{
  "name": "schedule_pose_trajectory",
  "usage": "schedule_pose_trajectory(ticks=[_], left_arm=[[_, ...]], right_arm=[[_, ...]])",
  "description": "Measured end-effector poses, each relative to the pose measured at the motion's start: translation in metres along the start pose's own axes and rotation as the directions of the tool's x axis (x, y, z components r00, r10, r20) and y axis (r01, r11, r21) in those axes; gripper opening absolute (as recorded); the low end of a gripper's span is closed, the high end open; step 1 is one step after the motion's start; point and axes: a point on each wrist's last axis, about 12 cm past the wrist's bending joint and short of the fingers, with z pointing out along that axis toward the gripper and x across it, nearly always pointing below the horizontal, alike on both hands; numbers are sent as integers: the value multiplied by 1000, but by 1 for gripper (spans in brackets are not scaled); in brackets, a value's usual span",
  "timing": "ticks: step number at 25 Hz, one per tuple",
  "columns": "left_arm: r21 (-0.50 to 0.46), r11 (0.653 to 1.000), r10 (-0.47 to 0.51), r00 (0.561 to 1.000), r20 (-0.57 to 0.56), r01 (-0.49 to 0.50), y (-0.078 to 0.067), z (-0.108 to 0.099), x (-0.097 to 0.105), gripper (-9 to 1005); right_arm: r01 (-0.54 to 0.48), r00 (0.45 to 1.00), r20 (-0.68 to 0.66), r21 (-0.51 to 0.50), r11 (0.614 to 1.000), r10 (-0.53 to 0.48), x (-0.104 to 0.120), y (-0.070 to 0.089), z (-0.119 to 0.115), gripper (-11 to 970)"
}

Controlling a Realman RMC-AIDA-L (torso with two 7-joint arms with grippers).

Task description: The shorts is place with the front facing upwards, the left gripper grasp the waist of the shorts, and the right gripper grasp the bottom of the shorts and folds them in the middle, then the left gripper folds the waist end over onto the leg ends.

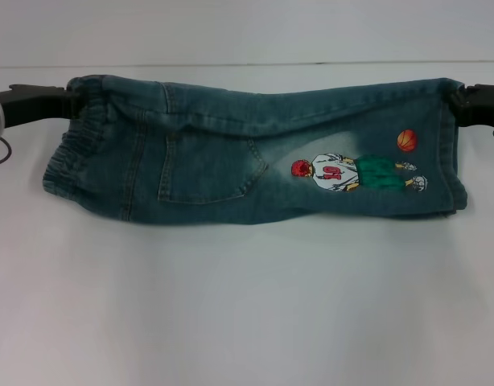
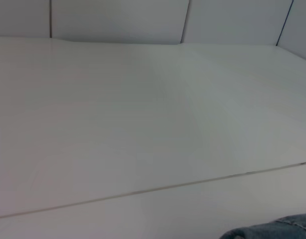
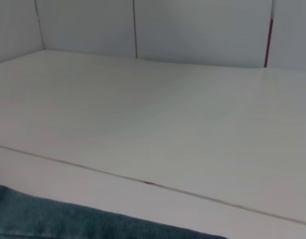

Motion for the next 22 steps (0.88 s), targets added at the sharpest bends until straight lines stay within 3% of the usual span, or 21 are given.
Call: schedule_pose_trajectory(ticks=[16,18,22], left_arm=[[15,998,62,998,13,-63,-8,8,-2,45],[17,997,71,997,27,-72,-9,8,-1,92],[-7,998,55,996,64,-54,-5,8,2,185]], right_arm=[[34,999,15,-17,999,-33,0,6,5,50],[41,999,20,-16,999,-41,0,7,5,50],[41,999,27,-15,999,-41,0,8,6,172]])
